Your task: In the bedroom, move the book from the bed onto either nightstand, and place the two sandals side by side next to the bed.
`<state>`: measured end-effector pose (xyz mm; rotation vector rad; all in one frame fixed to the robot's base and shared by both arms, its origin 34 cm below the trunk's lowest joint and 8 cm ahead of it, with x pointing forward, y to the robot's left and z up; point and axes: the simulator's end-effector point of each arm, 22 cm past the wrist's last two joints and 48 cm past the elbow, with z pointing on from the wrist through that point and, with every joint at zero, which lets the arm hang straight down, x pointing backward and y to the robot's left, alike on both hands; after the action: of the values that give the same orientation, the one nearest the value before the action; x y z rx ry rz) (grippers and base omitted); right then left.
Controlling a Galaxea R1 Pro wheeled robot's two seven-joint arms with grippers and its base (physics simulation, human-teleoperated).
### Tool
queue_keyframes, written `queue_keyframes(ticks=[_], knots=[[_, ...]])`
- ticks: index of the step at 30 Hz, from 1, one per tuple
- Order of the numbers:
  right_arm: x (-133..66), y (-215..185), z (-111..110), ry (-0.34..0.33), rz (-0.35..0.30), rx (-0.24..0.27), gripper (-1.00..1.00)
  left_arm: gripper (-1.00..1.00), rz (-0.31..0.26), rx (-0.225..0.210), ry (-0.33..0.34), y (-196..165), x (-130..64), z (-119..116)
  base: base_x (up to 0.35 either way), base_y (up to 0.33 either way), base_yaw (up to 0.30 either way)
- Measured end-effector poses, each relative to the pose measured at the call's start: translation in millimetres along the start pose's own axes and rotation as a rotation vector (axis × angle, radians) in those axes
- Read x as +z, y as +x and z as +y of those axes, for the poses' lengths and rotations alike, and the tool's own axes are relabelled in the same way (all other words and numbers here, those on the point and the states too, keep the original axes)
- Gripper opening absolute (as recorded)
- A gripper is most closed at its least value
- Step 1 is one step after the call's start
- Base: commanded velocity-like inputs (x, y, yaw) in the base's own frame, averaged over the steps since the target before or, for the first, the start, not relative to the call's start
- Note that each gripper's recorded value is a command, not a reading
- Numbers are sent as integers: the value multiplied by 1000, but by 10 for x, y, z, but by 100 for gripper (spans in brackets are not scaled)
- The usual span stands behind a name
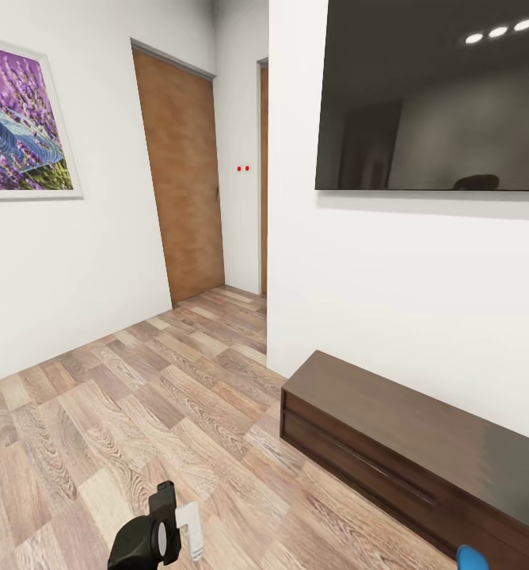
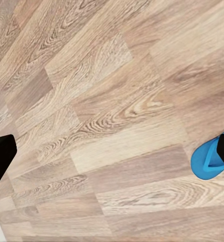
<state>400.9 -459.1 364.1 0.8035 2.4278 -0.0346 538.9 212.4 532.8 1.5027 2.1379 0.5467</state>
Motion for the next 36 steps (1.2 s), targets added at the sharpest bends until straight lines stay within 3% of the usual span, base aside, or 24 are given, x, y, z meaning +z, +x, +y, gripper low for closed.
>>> queue_keyframes(ticks=[7,14,17,23,31,36], knots=[[9,-39,82,-26,-8,-8,-100,100,6,-2,-4,40,5,19,0,0,0],[-35,-33,547,-224,0,-15,-100,100,11,-6,-6,74,8,33,0,0,0],[-38,-74,732,-279,18,-1,-100,100,21,-22,-10,141,16,67,0,0,0],[-93,-347,1556,-450,57,9,-100,100,46,-67,-21,317,31,151,0,0,0],[-253,-461,2318,-585,44,3,-100,100,64,-101,-26,447,41,199,0,0,0],[-487,-291,3108,-709,66,19,-100,100,78,-129,-29,543,46,231,0,0,0]])
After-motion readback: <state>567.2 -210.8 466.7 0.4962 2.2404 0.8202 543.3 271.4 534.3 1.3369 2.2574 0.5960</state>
